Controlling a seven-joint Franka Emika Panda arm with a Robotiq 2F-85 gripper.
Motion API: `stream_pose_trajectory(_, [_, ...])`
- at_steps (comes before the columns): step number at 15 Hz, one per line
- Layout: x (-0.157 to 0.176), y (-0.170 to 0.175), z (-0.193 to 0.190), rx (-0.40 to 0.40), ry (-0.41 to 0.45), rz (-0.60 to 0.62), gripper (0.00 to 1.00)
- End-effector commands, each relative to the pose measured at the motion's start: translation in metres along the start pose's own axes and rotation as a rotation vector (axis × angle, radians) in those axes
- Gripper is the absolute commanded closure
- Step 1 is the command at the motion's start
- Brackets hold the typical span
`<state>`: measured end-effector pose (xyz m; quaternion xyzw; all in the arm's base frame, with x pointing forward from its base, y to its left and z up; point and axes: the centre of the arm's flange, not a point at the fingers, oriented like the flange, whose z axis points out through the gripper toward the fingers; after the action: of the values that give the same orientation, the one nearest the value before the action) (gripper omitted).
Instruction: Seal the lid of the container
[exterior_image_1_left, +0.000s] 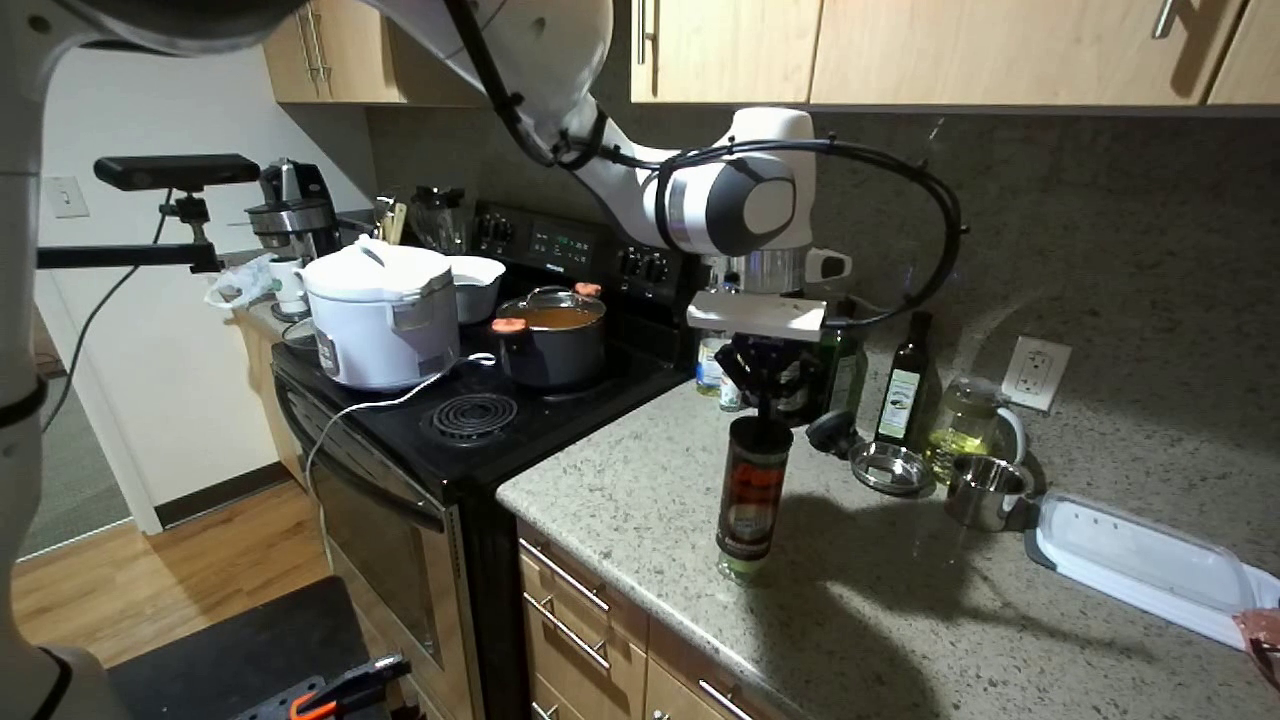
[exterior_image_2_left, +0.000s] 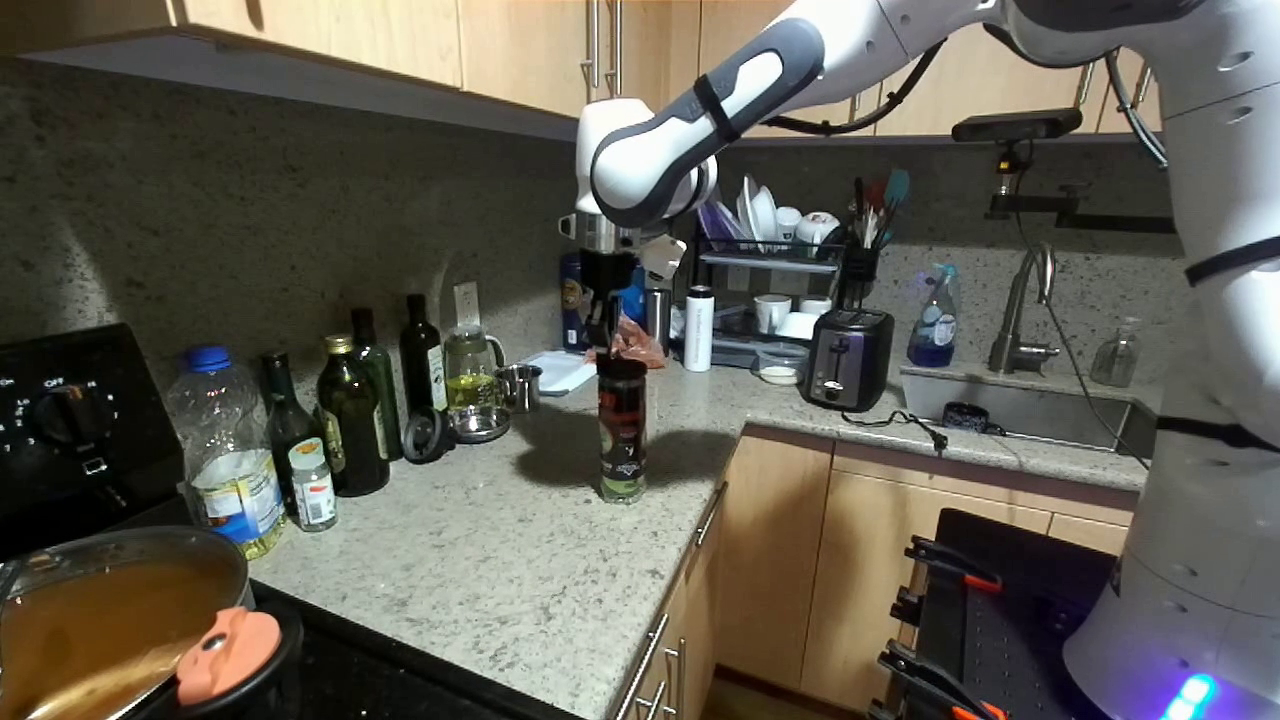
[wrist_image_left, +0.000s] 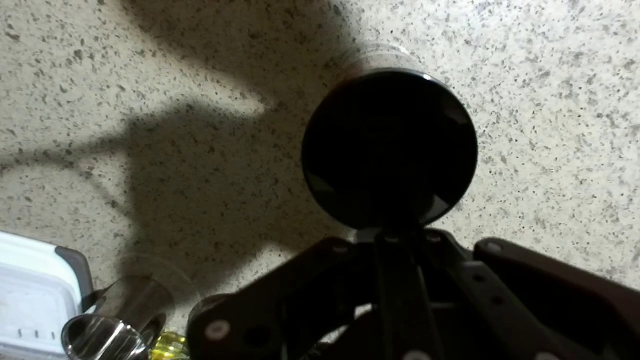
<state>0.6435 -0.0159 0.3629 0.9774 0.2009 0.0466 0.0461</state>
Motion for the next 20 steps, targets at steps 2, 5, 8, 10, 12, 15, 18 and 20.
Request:
stream_pose_trajectory(2, [-0.024,-0.006,0.039,-0.006,-0.035,0.024,1.00])
stream_pose_trajectory(5, [-0.026,-0.004,0.043,-0.012,-0.027,0.029,1.00])
stream_pose_trajectory(8, [-0.028,-0.002,0.044,-0.016,-0.019,0.035,1.00])
stream_pose_trajectory(10, [-0.030,-0.002,0.041,-0.012,-0.017,0.026,1.00])
stream_pose_trajectory(12, [-0.031,-0.003,0.034,-0.014,-0.012,0.025,0.99])
stream_pose_trajectory(15, [-0.034,-0.003,0.021,-0.019,-0.002,0.025,0.99])
stream_pose_trajectory(18, [-0.036,-0.002,0.007,-0.021,-0.005,0.016,0.99])
stream_pose_trajectory(20, [-0.038,-0.002,-0.001,-0.013,-0.007,0.008,0.99])
